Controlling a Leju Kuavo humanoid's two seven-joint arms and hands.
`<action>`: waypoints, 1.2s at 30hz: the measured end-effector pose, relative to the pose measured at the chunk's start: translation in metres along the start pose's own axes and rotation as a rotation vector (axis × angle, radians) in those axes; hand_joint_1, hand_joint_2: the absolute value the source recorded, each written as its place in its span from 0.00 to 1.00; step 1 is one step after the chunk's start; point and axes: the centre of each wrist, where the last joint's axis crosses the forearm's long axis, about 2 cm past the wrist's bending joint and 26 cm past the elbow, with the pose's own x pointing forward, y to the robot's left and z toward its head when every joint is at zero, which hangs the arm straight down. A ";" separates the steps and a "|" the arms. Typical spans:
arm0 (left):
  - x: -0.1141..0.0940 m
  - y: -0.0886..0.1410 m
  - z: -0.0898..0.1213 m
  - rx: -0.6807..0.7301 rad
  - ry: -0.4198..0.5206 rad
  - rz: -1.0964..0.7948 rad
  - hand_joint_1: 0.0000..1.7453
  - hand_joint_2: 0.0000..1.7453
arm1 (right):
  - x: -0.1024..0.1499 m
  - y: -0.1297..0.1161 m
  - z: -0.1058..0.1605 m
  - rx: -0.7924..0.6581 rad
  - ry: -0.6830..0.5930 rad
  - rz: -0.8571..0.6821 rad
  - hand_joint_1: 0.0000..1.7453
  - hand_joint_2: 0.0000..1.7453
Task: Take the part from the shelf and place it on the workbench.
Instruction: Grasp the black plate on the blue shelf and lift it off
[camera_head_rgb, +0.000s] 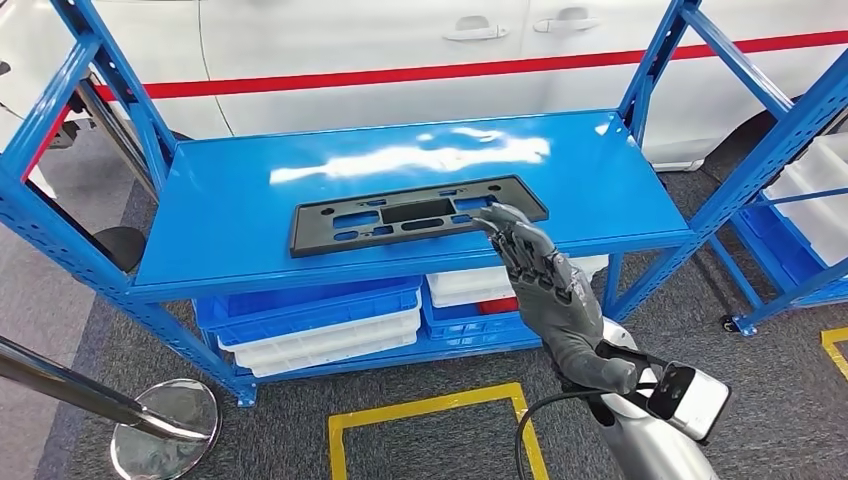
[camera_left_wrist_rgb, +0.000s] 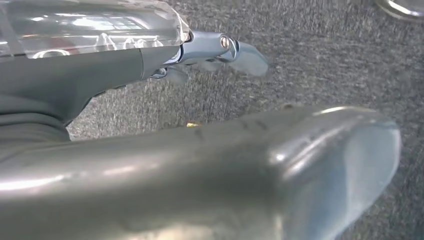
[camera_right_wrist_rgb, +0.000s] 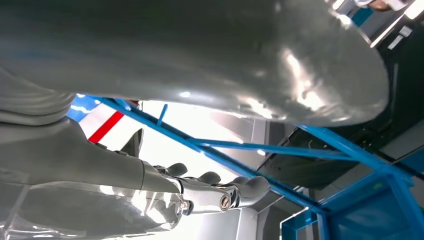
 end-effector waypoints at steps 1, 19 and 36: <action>0.000 0.001 0.000 0.000 0.002 -0.002 0.00 0.00 | 0.000 0.001 0.001 -0.002 0.004 0.000 0.00 0.00; 0.000 0.001 0.000 0.003 0.000 0.008 0.00 0.00 | -0.001 0.006 0.007 0.002 0.022 -0.017 0.00 0.00; -0.004 0.001 0.002 0.003 0.039 -0.050 0.00 0.00 | -0.033 0.026 0.001 0.013 0.219 -0.067 0.00 1.00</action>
